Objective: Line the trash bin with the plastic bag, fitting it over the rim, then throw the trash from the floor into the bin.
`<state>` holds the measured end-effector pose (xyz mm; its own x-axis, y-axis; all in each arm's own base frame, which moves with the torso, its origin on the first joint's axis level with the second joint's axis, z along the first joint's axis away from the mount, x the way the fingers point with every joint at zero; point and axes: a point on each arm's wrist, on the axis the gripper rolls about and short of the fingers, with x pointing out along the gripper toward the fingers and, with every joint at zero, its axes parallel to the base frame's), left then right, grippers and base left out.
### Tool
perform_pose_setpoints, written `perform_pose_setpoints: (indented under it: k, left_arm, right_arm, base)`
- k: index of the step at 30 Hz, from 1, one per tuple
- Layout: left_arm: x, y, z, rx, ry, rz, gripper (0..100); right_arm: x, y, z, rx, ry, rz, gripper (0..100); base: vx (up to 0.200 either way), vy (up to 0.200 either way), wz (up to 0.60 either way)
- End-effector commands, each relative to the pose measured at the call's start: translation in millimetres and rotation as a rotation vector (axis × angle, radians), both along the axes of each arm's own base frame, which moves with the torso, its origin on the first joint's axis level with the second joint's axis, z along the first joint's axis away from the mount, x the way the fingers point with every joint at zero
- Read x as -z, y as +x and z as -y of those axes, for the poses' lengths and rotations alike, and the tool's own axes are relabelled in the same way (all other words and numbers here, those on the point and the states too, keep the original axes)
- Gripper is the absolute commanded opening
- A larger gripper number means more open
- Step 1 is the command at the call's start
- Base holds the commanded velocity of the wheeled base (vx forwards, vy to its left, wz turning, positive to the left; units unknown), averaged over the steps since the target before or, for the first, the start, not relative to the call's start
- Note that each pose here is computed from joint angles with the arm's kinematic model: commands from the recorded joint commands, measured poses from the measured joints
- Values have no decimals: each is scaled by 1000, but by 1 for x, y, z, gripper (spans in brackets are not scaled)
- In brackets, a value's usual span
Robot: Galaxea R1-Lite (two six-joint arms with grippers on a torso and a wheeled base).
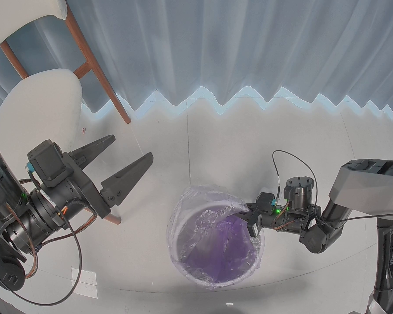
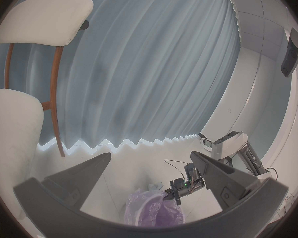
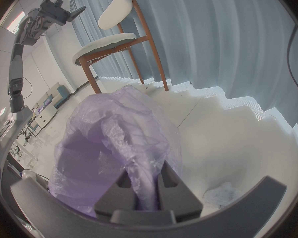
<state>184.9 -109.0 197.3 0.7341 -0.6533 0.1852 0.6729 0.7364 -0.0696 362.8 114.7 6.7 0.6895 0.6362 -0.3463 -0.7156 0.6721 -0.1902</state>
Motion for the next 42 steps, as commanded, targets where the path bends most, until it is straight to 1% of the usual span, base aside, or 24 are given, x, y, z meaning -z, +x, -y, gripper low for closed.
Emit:
perform_pose_setpoints:
  k: [1, 2, 3, 7, 10, 15, 18, 23, 25, 29, 34, 37, 39, 42]
  left_arm:
    - [1, 0, 0, 1, 2, -3, 100]
    - [1, 0, 0, 1, 2, -3, 100]
    - [2, 1, 0, -1, 3, -6, 100]
    - [2, 0, 0, -1, 4, -9, 100]
    - [2, 0, 0, -1, 4, -9, 100]
    - [3, 0, 0, -2, 6, -12, 100]
    - [4, -2, 2, 8, 7, -12, 100]
    - [2, -6, 5, 25, 3, -7, 100]
    - [1, -7, 4, 25, -1, -1, 100]
    - [0, -10, 7, 42, -1, 1, 100]
    - [4, -12, 7, 46, 8, -13, 100]
    - [7, -12, 7, 46, 16, -24, 100]
    - [8, -14, 8, 57, 17, -26, 100]
    - [7, -16, 10, 68, 15, -23, 100]
  right_arm:
    - [15, 2, -1, 0, -9, -31, 0]
    - [15, 2, -1, -2, -9, -31, 0]
    - [15, 2, -1, -2, -8, -28, 100]
    - [12, 4, -3, -3, 6, 1, 100]
    - [6, 5, -4, 1, 30, 16, 100]
    - [-15, -1, -1, 5, 59, 41, 100]
    - [-23, -9, 0, 6, 72, 31, 100]
    - [-18, -15, 5, 28, 60, 3, 100]
    - [-13, -13, 5, 98, 37, 18, 100]
    - [2, -5, 4, 145, 28, 59, 100]
    - [7, 7, -2, 143, 63, 171, 100]
    - [7, 5, -5, 131, 67, 178, 100]
    - [15, 2, -7, 117, 60, 152, 100]
    - [20, 2, -11, 107, 59, 146, 100]
  base:
    - [0, 0, 0]
    - [0, 0, 0]
    - [0, 0, 0]
    - [0, 0, 0]
    - [0, 0, 0]
    - [0, 0, 0]
    - [0, 0, 0]
    - [0, 0, 0]
    - [0, 0, 0]
    - [0, 0, 0]
    - [0, 0, 0]
    - [0, 0, 0]
    - [0, 0, 0]
    - [0, 0, 0]
